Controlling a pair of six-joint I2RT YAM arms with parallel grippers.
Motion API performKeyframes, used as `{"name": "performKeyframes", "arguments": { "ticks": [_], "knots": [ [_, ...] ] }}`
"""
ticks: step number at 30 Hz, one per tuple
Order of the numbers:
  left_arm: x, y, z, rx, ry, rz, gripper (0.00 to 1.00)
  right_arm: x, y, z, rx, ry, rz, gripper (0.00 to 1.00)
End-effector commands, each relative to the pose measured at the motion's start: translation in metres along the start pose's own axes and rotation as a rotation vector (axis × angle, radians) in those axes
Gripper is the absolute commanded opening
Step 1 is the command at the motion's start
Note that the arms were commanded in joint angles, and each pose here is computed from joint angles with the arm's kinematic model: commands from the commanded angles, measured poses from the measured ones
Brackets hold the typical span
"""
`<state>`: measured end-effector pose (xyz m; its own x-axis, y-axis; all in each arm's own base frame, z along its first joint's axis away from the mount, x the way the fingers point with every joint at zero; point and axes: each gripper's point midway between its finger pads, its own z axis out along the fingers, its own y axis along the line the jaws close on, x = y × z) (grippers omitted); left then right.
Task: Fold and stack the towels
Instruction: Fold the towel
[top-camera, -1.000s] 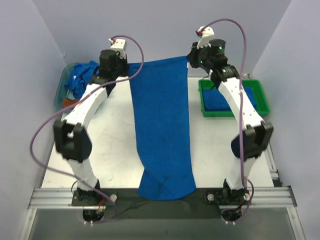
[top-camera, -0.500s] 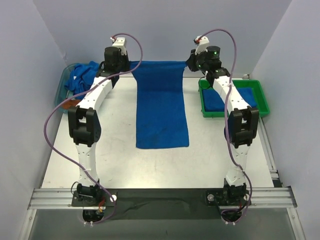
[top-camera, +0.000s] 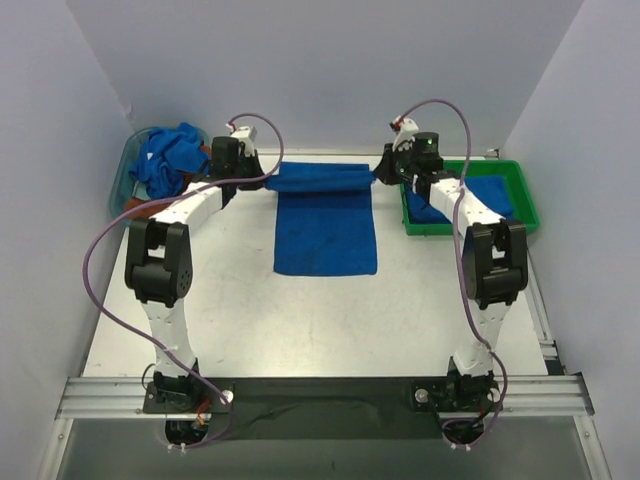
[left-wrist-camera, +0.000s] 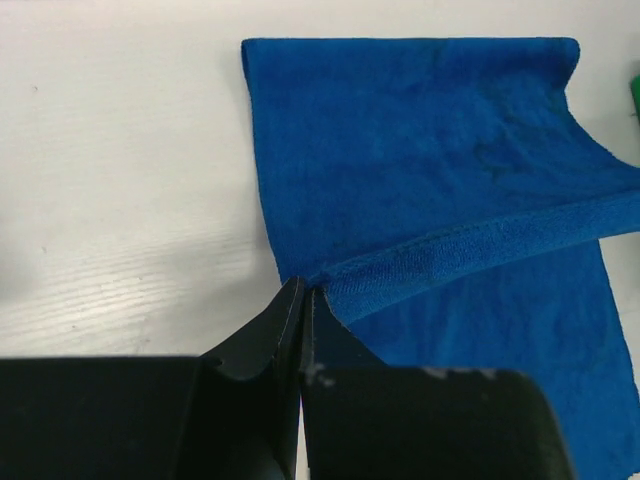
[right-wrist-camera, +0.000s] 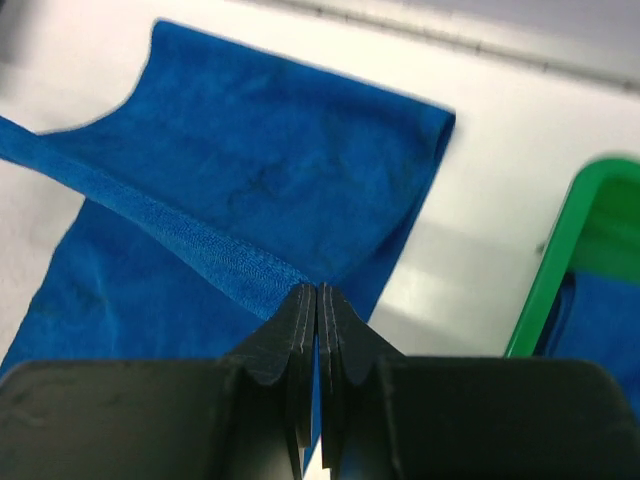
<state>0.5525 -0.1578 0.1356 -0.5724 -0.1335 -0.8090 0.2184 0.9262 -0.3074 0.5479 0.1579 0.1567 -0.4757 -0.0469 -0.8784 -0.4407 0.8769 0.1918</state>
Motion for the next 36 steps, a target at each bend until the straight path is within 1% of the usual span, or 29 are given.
{"name": "performKeyframes", "arguments": {
  "ticks": [1,2,3,6,7,9,10,12,13,14,15,17,19,20,21,22,24,25,26,27,30,31,34,36],
  "knots": [
    [-0.045,-0.030,-0.037,0.098,-0.130,-0.004,0.00,-0.027,0.004,-0.038,0.017,-0.080,0.017,0.00],
    [-0.046,-0.034,-0.043,0.109,-0.131,-0.001,0.00,-0.027,0.006,-0.045,0.018,-0.080,0.024,0.00],
    [-0.037,-0.036,-0.045,0.108,-0.101,-0.007,0.00,-0.014,0.007,-0.048,0.020,-0.055,0.034,0.00],
    [-0.026,-0.040,-0.058,0.109,-0.065,-0.028,0.00,-0.008,0.012,-0.065,0.026,-0.048,0.037,0.00],
    [-0.024,-0.046,-0.062,0.119,-0.061,-0.037,0.00,0.003,0.013,-0.068,0.029,-0.030,0.044,0.00],
    [-0.019,-0.054,-0.075,0.132,-0.057,-0.035,0.00,0.003,0.017,-0.082,0.034,-0.037,0.043,0.00],
    [-0.021,-0.064,-0.085,0.146,-0.065,-0.029,0.00,0.012,0.018,-0.086,0.037,-0.023,0.049,0.00],
    [-0.008,-0.066,-0.092,0.128,-0.038,-0.029,0.00,0.010,0.022,-0.097,0.038,-0.033,0.044,0.00],
    [-0.008,-0.074,-0.100,0.136,-0.046,-0.015,0.00,0.015,0.023,-0.101,0.043,-0.016,0.051,0.00],
    [-0.004,-0.073,-0.102,0.111,-0.046,-0.008,0.00,0.019,0.025,-0.108,0.045,-0.013,0.054,0.00],
    [0.014,-0.068,-0.103,0.083,-0.010,-0.005,0.00,0.025,0.025,-0.110,0.046,0.000,0.059,0.00],
    [0.030,-0.065,-0.105,0.052,0.013,-0.008,0.00,0.045,0.028,-0.115,0.044,0.039,0.083,0.00],
    [0.066,-0.057,-0.102,0.028,0.085,-0.048,0.00,0.062,0.030,-0.116,0.042,0.073,0.123,0.00],
    [0.079,-0.053,-0.100,0.016,0.112,-0.064,0.00,0.082,0.030,-0.114,0.043,0.119,0.152,0.00],
    [0.100,-0.047,-0.099,-0.003,0.161,-0.100,0.00,0.091,0.032,-0.112,0.037,0.143,0.175,0.00],
    [0.118,-0.042,-0.095,-0.017,0.210,-0.119,0.00,0.112,0.034,-0.110,0.028,0.213,0.234,0.00],
    [0.143,-0.034,-0.092,-0.054,0.281,-0.147,0.00,0.134,0.040,-0.108,0.007,0.288,0.298,0.00],
    [0.159,-0.028,-0.089,-0.077,0.327,-0.166,0.00,0.153,0.042,-0.107,0.003,0.350,0.340,0.00],
    [0.168,-0.024,-0.089,-0.093,0.357,-0.178,0.00,0.160,0.045,-0.106,-0.001,0.371,0.388,0.00],
    [0.173,-0.020,-0.087,-0.107,0.371,-0.190,0.00,0.173,0.047,-0.107,0.002,0.401,0.413,0.00],
    [0.184,-0.013,-0.087,-0.146,0.417,-0.209,0.00,0.194,0.046,-0.105,0.028,0.453,0.480,0.00],
    [0.186,-0.010,-0.088,-0.166,0.423,-0.211,0.00,0.205,0.045,-0.105,0.037,0.480,0.496,0.00],
    [0.198,-0.005,-0.098,-0.213,0.464,-0.240,0.00,0.217,0.041,-0.105,0.067,0.506,0.522,0.00],
    [0.215,-0.004,-0.108,-0.232,0.496,-0.283,0.00,0.225,0.041,-0.109,0.077,0.538,0.529,0.00]
  ]
}}
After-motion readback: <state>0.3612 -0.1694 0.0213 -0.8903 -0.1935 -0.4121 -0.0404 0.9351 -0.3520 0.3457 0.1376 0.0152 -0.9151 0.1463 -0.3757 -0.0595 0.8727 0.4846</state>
